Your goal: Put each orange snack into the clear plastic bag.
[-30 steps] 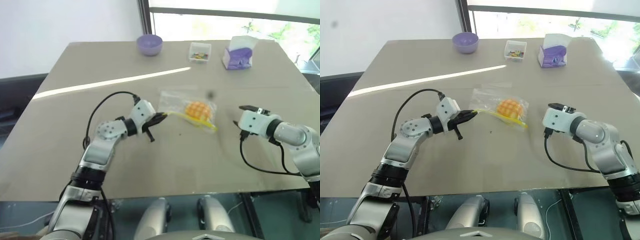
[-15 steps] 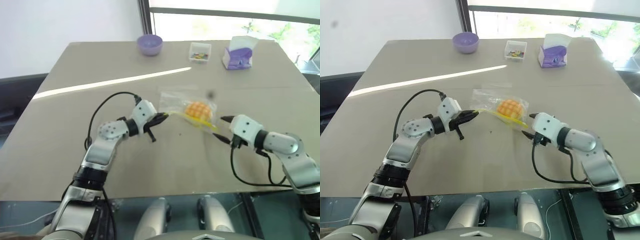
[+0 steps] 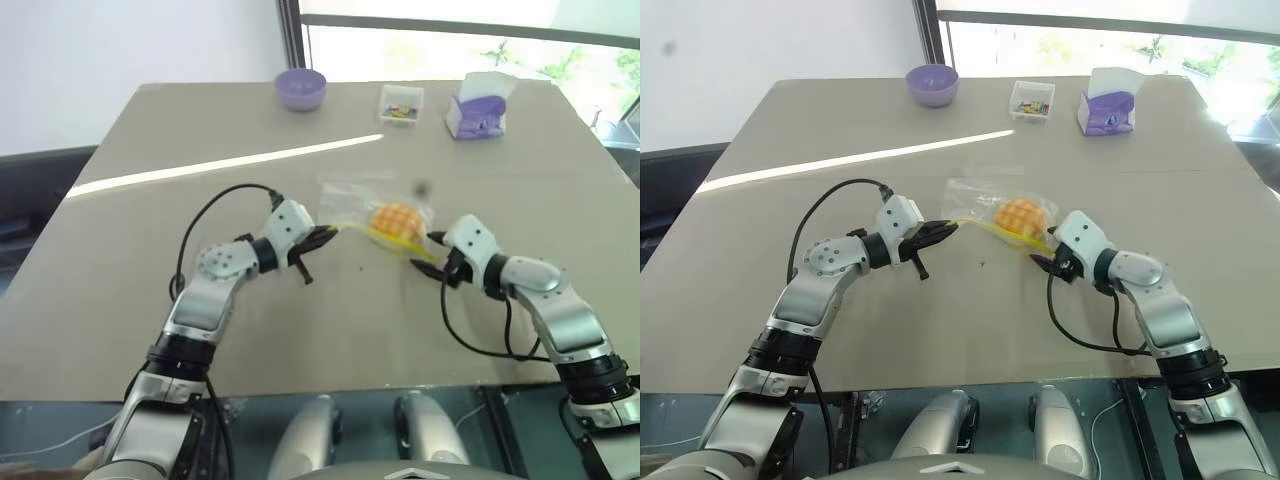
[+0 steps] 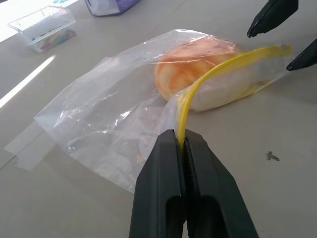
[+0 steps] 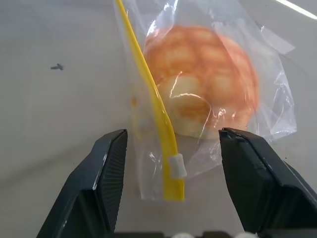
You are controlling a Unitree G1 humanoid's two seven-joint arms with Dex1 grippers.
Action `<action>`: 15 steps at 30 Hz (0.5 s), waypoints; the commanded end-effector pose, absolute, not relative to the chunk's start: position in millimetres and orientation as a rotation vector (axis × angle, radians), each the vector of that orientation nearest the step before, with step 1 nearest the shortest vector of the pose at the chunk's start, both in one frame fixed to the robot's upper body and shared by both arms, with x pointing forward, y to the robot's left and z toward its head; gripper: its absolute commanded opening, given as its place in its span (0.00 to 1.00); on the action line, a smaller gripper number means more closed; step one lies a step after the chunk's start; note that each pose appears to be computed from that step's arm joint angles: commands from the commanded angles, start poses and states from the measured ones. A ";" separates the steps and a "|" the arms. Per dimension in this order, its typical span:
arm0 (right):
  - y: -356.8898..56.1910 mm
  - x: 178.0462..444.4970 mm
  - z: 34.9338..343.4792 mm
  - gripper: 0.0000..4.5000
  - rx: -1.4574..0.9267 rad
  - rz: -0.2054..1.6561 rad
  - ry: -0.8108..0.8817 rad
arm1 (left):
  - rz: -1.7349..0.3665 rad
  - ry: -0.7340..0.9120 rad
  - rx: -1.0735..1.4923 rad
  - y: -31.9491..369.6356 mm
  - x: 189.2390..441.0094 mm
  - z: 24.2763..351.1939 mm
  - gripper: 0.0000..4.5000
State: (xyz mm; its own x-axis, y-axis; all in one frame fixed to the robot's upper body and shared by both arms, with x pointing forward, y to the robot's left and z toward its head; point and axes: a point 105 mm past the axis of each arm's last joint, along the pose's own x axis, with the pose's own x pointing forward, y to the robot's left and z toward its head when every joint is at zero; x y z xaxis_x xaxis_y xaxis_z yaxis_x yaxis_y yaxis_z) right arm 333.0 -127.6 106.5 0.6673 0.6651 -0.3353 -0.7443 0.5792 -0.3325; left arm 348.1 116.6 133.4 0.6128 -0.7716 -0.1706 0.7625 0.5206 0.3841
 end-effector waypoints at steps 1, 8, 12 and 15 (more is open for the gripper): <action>-125.1 333.4 118.4 0.43 -0.482 0.848 0.132 | -0.917 -0.089 0.465 112.9 344.6 148.6 0.00; -124.8 331.3 115.4 0.01 -0.491 0.862 0.139 | -0.913 -0.093 0.460 112.4 344.3 149.7 0.00; -132.0 333.9 123.5 0.01 -0.530 0.839 0.124 | -0.906 -0.108 0.440 111.4 345.3 155.5 0.00; -143.5 340.0 139.8 0.01 -0.576 0.792 0.091 | -0.898 -0.128 0.419 110.4 347.0 163.3 0.00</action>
State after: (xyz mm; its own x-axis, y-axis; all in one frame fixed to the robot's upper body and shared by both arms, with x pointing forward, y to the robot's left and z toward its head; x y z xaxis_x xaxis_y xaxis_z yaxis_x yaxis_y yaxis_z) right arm 333.6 -133.6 112.7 0.6613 0.6659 -0.3453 -0.7480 0.5514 -0.3694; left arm 346.3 110.0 138.1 0.6096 -0.7792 -0.1457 0.7635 0.5278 0.3722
